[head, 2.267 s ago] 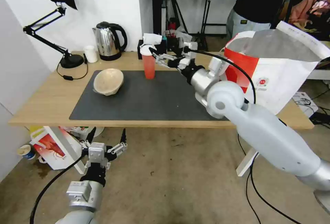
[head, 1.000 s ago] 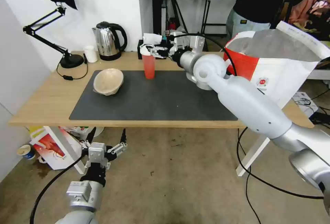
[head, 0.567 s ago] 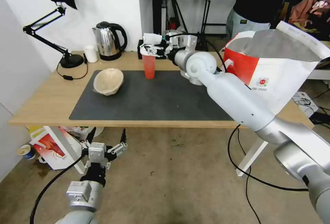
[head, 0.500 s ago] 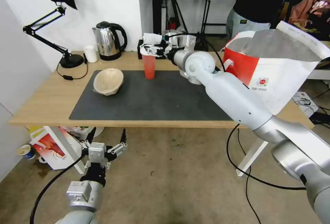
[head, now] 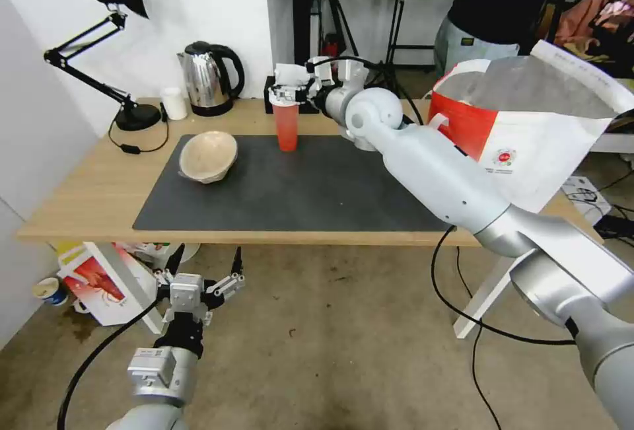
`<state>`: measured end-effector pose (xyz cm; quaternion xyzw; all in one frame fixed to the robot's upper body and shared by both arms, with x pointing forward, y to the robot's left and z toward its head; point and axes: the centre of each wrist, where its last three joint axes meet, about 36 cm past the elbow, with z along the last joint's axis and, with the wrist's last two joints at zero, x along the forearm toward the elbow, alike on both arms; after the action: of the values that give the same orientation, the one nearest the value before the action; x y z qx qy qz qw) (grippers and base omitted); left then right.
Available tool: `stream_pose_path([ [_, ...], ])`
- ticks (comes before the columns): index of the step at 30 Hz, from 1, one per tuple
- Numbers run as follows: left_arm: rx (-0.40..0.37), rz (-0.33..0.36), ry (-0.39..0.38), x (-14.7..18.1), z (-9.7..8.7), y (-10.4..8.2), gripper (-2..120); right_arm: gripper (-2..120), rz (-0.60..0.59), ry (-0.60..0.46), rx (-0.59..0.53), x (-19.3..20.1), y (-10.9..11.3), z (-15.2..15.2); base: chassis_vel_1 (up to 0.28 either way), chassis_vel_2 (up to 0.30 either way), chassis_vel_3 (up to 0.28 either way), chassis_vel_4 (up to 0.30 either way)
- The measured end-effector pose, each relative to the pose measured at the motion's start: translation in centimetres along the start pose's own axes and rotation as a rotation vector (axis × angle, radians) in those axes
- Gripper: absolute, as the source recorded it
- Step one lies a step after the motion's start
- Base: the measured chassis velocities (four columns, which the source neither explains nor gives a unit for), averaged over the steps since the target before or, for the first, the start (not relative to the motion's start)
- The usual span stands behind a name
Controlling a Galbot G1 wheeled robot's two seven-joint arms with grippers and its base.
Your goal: Pick up the trash from the table and place it into the takeout bag.
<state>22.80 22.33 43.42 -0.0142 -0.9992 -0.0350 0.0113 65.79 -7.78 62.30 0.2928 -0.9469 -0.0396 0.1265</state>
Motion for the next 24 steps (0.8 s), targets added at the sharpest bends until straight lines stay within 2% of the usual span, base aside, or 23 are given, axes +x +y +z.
stream_pose_path([
  [13,0.000,0.000,0.000,0.0,0.0,0.0,100,100,0.010,0.056,0.058,-0.1,0.3,1.0,0.000,0.000,0.000,0.000],
  [24,0.000,0.000,0.000,0.0,0.0,0.0,100,100,0.048,0.087,0.062,-1.2,-0.6,1.4,0.000,0.000,0.000,0.000],
])
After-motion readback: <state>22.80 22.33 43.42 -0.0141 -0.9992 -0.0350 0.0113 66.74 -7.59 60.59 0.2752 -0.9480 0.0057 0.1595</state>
